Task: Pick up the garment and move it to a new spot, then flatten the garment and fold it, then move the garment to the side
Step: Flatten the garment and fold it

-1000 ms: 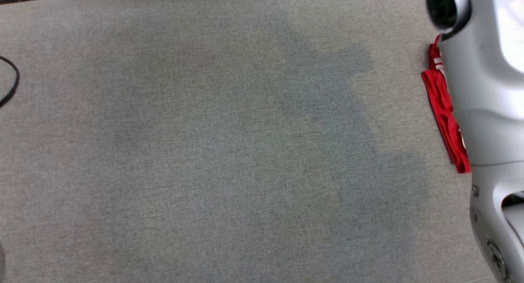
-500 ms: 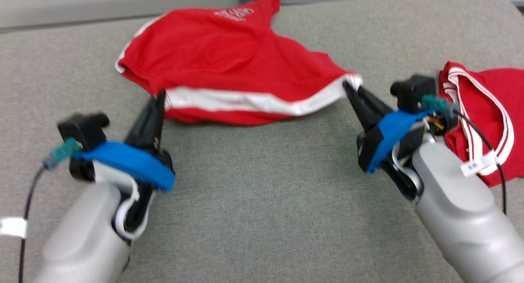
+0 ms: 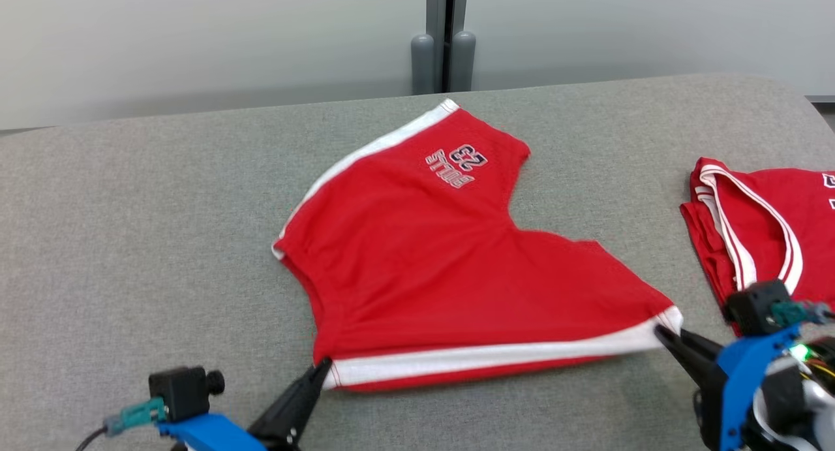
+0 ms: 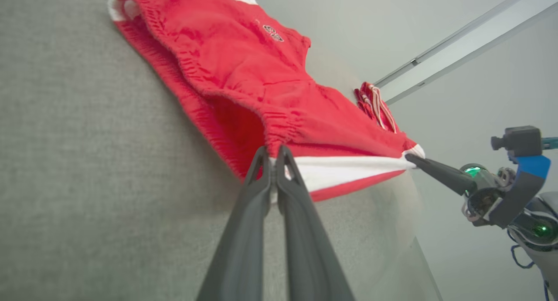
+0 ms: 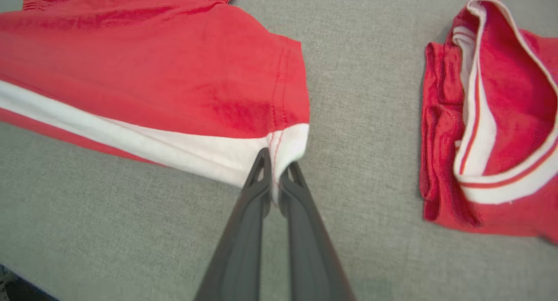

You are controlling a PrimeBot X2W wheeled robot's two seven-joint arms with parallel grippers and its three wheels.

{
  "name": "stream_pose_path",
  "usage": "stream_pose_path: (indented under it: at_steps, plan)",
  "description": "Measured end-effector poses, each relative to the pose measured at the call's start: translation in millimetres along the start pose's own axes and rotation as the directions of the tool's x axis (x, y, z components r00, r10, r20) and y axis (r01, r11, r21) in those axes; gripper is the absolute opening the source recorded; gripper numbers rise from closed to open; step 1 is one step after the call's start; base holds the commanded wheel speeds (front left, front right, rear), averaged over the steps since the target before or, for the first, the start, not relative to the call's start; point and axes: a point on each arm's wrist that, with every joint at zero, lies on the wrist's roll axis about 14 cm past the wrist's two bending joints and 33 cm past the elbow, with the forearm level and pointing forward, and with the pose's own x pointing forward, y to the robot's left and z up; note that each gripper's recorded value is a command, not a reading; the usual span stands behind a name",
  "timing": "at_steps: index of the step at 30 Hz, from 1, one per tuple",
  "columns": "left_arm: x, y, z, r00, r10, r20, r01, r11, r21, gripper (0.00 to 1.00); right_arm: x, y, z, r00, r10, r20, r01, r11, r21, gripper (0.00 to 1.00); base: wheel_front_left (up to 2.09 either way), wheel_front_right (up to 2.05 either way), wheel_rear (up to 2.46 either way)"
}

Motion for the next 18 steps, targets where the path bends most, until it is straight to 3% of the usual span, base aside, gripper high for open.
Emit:
stream_pose_path:
  at_steps: [4, 10, 13, 18]
  plan:
    - [-18, -25, -11, 0.999, -0.03, -0.02, 0.029, 0.998, -0.053, 0.0, -26, 14, -9, 0.999, 0.007, -0.05, -0.004, 0.998, 0.067, 0.0, 0.0, 0.0, 0.0]
    - [-35, -43, -29, 0.997, -0.026, -0.067, 0.016, 0.99, -0.14, 0.0, -56, 14, -8, 0.993, -0.065, -0.103, 0.072, 0.995, 0.066, 0.0, 0.0, 0.0, 0.0]
    - [-36, -44, -23, 0.999, -0.019, -0.036, 0.013, 0.988, -0.152, 0.0, -57, 11, 5, 0.993, -0.092, -0.075, 0.095, 0.995, 0.035, 0.0, 0.0, 0.0, 0.0]
    - [-24, -42, 0, 0.997, -0.036, 0.064, 0.045, 0.989, -0.138, 0.0, -35, 24, 40, 0.999, -0.037, 0.01, 0.037, 0.999, -0.023, 0.0, 0.0, 0.0, 0.0]
